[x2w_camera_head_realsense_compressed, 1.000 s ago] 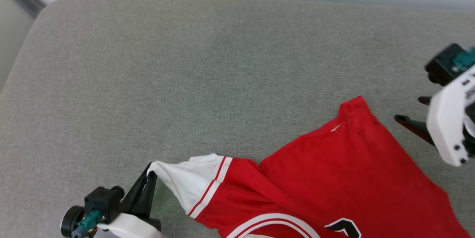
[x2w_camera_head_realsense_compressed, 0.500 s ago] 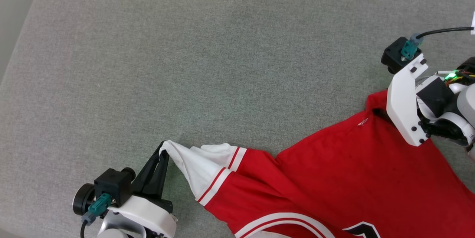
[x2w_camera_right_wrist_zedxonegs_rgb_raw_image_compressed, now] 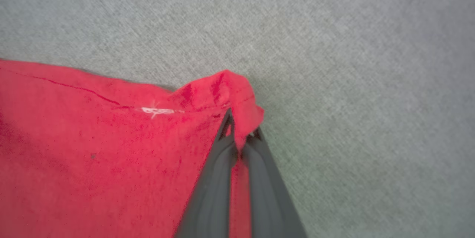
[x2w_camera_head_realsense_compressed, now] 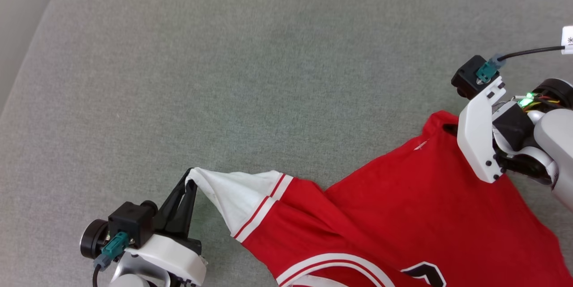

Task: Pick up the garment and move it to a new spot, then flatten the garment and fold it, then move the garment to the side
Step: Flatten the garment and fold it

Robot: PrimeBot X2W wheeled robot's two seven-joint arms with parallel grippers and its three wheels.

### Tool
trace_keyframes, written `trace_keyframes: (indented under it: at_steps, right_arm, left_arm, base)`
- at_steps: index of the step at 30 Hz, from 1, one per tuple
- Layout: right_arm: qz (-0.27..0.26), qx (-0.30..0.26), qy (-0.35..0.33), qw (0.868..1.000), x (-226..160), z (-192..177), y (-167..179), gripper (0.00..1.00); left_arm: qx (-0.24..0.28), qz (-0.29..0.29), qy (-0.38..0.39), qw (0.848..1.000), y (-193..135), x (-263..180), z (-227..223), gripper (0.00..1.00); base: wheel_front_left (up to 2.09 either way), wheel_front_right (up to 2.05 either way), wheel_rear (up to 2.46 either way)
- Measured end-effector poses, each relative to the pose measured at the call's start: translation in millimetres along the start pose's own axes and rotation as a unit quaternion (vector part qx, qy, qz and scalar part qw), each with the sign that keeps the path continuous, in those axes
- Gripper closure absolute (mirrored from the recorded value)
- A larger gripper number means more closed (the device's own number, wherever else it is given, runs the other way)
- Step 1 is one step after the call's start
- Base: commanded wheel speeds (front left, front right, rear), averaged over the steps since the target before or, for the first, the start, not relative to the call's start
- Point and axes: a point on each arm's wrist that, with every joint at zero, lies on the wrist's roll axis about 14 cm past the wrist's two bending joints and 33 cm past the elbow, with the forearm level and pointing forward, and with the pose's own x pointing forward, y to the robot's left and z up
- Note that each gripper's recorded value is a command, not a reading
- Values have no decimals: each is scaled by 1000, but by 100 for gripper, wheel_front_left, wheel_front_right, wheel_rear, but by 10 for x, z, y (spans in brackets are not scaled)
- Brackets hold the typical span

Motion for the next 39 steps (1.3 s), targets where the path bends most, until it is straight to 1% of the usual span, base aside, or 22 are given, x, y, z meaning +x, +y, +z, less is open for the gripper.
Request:
trace_keyframes:
  at_steps: [4, 8, 13, 16, 20, 24, 26, 29, 34, 39]
  right_arm:
    - [-10, -11, -60, 998, -228, 204, 33, 100]
    - [-28, -18, -123, 992, -547, 391, 22, 100]
    - [-63, -14, -211, 975, -1029, 659, -105, 100]
    - [-90, -9, -258, 962, -1320, 763, -230, 100]
    - [-125, -10, -316, 940, -1680, 934, -389, 100]
    - [-155, -16, -362, 919, -1897, 1134, -560, 100]
    - [-170, -21, -375, 911, -1980, 1230, -652, 100]
    - [-195, -22, -405, 893, -2155, 1418, -827, 100]
    - [-238, -20, -457, 857, -2437, 1757, -1135, 100]
    - [-270, -36, -466, 842, -2503, 2031, -1358, 100]
  left_arm:
    - [15, -11, -28, 999, -28, -35, 181, 100]
    - [37, -24, -68, 997, -36, -47, 473, 100]
    - [65, -30, -135, 988, -1, 21, 1013, 100]
    - [86, -49, -168, 981, -73, 87, 1323, 100]
    - [102, -78, -223, 966, -260, 185, 1838, 100]
    - [116, -104, -272, 950, -427, 332, 2324, 100]
    - [121, -114, -292, 942, -492, 414, 2548, 100]
    - [126, -124, -321, 930, -557, 547, 2884, 100]
    - [146, -144, -360, 910, -715, 790, 3364, 100]
    - [156, -158, -381, 897, -852, 1082, 3720, 100]
  base:
    - [0, 0, 0]
    - [0, 0, 0]
    - [0, 0, 0]
    - [0, 0, 0]
    - [0, 0, 0]
    - [0, 0, 0]
    - [0, 0, 0]
    - [0, 0, 0]
    - [0, 0, 0]
    - [0, 0, 0]
